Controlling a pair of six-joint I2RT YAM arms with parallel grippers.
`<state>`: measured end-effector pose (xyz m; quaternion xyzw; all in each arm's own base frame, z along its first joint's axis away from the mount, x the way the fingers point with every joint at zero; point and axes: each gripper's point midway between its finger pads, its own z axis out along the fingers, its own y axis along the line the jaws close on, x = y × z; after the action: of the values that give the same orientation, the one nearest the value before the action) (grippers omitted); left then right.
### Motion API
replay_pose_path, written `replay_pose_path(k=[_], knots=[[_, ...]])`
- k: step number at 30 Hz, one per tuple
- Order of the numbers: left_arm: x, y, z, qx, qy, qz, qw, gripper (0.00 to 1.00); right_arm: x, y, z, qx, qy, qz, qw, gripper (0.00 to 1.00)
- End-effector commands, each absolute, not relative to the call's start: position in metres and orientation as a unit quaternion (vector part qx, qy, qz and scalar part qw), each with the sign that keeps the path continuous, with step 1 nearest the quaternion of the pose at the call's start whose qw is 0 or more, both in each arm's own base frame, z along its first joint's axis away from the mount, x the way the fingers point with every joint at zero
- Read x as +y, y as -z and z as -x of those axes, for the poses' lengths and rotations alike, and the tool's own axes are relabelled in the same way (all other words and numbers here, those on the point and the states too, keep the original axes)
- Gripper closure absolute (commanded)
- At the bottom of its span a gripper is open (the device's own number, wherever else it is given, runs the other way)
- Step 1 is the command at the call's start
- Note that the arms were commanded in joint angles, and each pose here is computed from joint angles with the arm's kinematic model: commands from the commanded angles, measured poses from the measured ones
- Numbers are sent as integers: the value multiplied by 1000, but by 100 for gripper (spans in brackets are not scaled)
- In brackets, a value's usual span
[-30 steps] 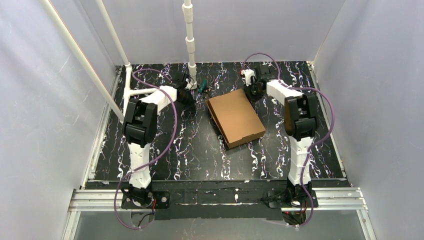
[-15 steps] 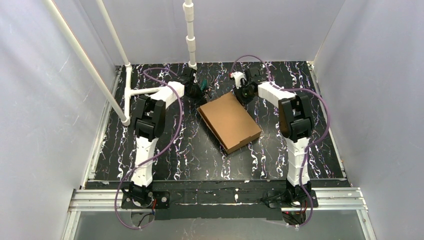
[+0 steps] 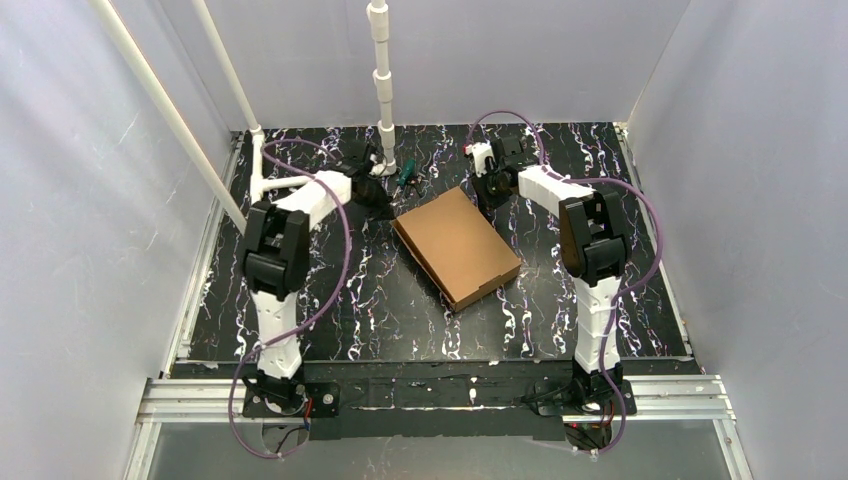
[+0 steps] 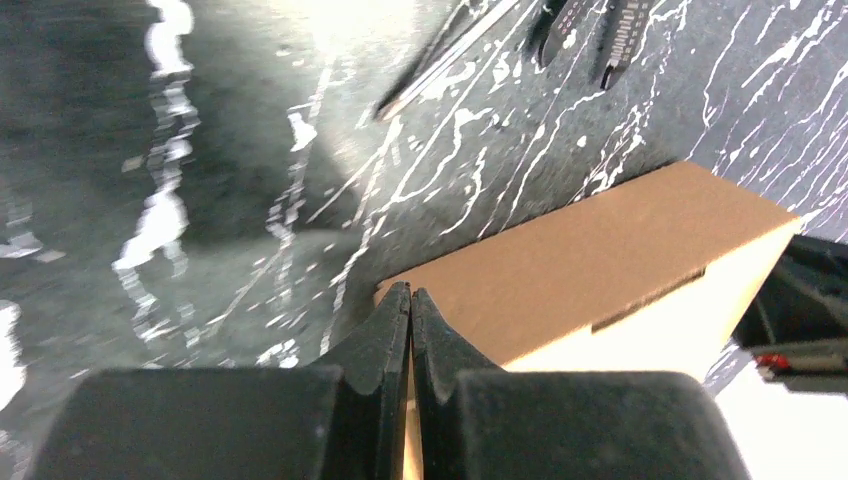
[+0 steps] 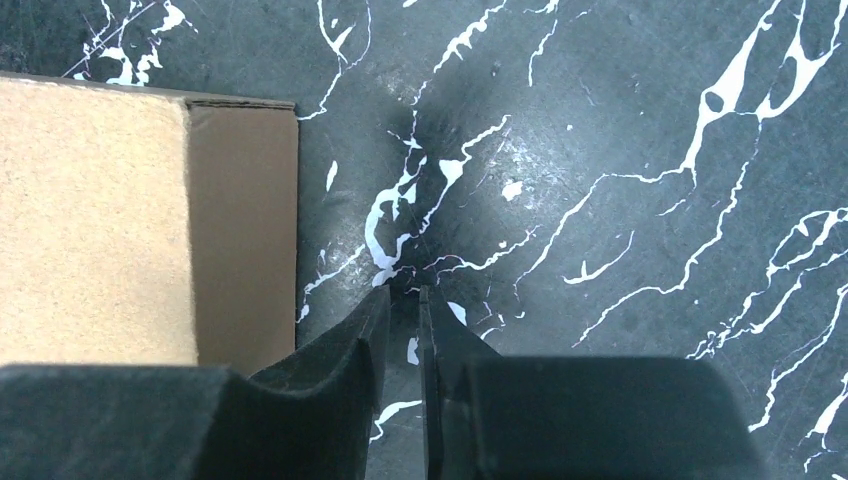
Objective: Fold the paper box
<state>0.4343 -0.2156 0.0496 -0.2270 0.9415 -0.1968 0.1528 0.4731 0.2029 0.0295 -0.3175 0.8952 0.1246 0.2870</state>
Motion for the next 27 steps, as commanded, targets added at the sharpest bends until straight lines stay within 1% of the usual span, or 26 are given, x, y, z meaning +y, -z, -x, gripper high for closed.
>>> replay_pose_path(k=[1, 6, 8, 12, 20, 27], knots=[[-190, -92, -419, 941, 180, 175, 225, 100, 186, -8, -449, 914, -118, 307, 238, 74], [-164, -92, -394, 951, 137, 114, 254, 100, 188, -5, -444, 913, -126, 312, 230, 74], [-164, -87, -387, 955, 136, 92, 246, 100, 188, -3, -443, 913, -128, 312, 228, 74], [-178, -75, -382, 962, 166, 72, 206, 100, 190, -1, -440, 913, -132, 315, 222, 74], [-217, -59, -401, 955, 227, 92, 165, 100, 204, -2, -430, 904, -146, 338, 215, 74], [-254, -63, -425, 949, 252, 81, 173, 100, 223, -4, -412, 889, -149, 376, 214, 75]])
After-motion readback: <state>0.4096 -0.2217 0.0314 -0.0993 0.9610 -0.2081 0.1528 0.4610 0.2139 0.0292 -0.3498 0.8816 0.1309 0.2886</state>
